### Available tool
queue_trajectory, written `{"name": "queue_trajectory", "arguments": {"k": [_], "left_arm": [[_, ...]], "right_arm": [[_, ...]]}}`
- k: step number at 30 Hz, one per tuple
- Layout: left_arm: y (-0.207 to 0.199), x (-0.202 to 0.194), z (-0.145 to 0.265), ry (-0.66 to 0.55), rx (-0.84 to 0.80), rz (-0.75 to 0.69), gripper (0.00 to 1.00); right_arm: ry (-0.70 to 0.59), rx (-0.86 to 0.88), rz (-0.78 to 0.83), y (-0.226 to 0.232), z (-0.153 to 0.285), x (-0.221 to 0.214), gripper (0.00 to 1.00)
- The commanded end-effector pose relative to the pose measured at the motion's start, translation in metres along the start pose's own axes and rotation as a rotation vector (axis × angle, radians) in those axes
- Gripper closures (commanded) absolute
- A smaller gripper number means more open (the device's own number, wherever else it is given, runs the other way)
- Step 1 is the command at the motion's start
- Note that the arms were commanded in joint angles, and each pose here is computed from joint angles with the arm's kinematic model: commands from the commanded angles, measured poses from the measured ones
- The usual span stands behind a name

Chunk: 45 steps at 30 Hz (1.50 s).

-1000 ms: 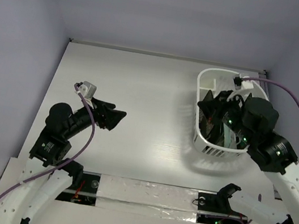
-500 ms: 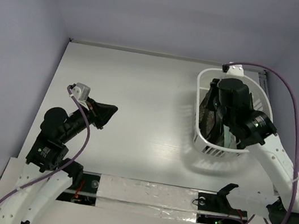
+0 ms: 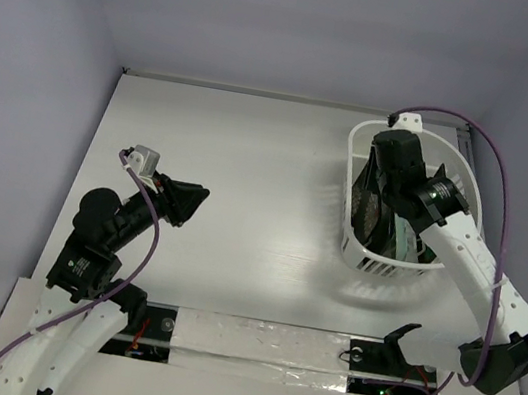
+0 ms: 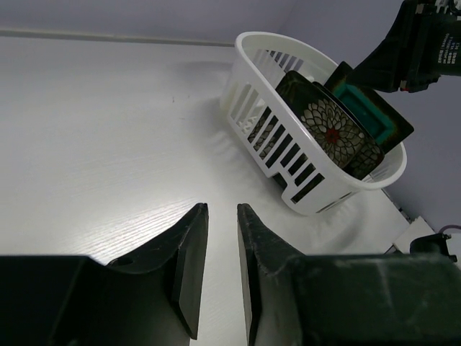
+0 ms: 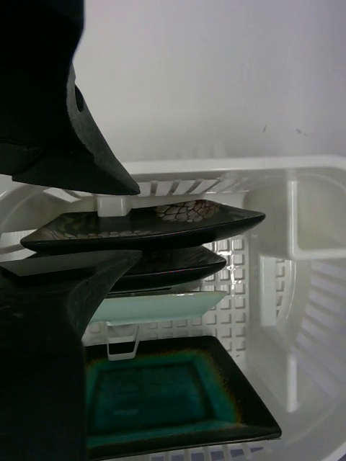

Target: Unload the plates from the dish rack

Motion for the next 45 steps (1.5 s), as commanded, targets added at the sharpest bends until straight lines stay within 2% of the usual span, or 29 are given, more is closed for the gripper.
{"name": "queue_trajectory", "arguments": {"k": [1,5,13,29,32,35,36,38,45], "left_arm": [[-0.001,0.000,-0.002,-0.013,-0.010,0.001,0.79],[-0.001,0.001,-0.001,-0.018,-0.013,0.000,0.77],[-0.002,0.002,0.000,-0.025,-0.018,-0.002,0.71],[-0.005,0.002,0.001,-0.027,-0.038,-0.004,0.68],[-0.005,0.002,0.001,-0.027,-0.038,-0.005,0.67],[-0.004,0.003,0.001,-0.032,-0.032,-0.004,0.66],[-0.004,0.003,0.002,-0.032,-0.032,-0.004,0.66],[-0.002,0.003,0.001,-0.036,-0.022,-0.004,0.65],[-0.001,0.001,-0.001,-0.019,-0.023,0.006,0.61]], "right_arm": [[0.018,-0.018,0.030,-0.005,-0.004,-0.005,0.58],[0.052,-0.002,0.039,-0.004,-0.014,-0.015,0.59],[0.110,-0.074,0.075,-0.013,-0.036,-0.038,0.60],[0.204,-0.187,0.180,-0.015,-0.069,-0.063,0.60],[0.202,-0.196,0.183,-0.015,-0.070,-0.063,0.63],[0.186,-0.232,0.187,-0.020,-0.068,-0.058,0.72],[0.183,-0.234,0.186,-0.021,-0.068,-0.057,0.81],[0.175,-0.231,0.182,-0.020,-0.065,-0.052,0.90],[0.134,-0.241,0.169,-0.023,-0.052,-0.031,1.00]]}}
Point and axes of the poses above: each gripper's point midway between its finger pads, its own z axis back along the fingers, its own y axis along the line the jaws close on, x = y × z, the point moved 3 cm from there along z, back along the fingers, and after that the axes turned 8 degrees about -z, right-handed, at the moved point
